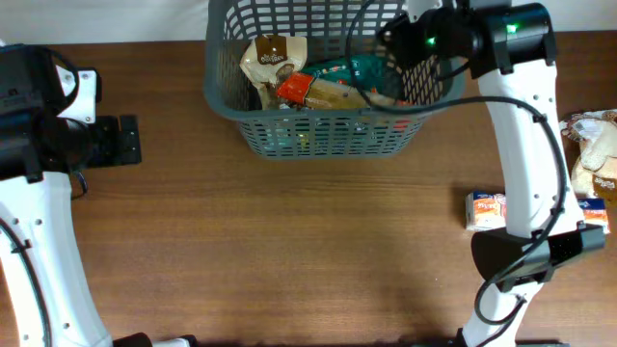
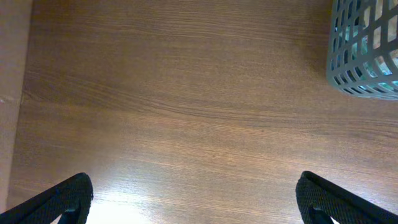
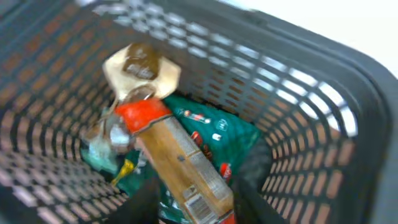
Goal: Pack container
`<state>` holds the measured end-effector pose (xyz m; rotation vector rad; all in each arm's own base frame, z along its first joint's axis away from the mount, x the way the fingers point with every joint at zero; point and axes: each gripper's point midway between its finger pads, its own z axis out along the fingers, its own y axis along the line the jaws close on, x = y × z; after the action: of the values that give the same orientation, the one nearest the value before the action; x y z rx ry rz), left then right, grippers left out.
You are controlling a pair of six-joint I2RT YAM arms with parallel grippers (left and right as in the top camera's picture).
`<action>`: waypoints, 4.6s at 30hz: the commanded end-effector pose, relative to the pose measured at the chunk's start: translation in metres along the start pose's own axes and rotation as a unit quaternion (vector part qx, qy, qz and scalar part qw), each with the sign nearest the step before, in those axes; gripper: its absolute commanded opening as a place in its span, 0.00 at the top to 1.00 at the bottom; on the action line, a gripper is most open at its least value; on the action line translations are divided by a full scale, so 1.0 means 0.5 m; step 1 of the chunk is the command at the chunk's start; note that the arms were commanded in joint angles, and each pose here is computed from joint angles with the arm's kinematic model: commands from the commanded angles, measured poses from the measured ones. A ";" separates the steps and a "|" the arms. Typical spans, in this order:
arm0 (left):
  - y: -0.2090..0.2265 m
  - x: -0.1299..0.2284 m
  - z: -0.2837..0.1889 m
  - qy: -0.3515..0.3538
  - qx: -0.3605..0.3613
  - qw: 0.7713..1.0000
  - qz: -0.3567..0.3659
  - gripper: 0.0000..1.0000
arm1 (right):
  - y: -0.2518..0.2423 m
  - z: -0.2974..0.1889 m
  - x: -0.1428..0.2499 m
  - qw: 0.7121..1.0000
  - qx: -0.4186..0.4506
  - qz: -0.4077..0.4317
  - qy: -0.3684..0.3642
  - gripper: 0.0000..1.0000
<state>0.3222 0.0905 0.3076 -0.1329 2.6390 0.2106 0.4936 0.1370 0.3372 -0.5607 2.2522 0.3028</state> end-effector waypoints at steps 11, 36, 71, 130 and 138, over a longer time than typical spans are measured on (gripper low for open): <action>0.000 -0.002 0.000 -0.001 0.005 1.000 -0.009 0.01 | -0.402 -0.179 0.193 0.832 0.218 0.510 -0.010 0.49; 0.000 -0.002 0.000 -0.001 0.005 1.000 -0.009 0.01 | -0.686 -0.161 0.664 0.758 0.410 0.467 0.196 0.47; 0.000 -0.002 0.000 -0.001 0.005 1.000 -0.009 0.01 | -0.762 -0.024 0.914 0.780 0.385 0.407 0.278 0.38; 0.000 -0.002 0.000 -0.001 0.005 1.000 -0.009 0.01 | -0.231 -0.379 -0.175 0.925 -0.130 0.213 -0.288 0.96; 0.000 -0.002 0.000 -0.001 0.005 1.000 -0.009 0.01 | -0.015 -0.306 -0.231 0.933 -0.216 0.111 -0.264 0.96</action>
<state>0.3222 0.0905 0.3076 -0.1335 2.6394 0.2104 0.4811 0.0589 0.5221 -0.1972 1.7552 0.9562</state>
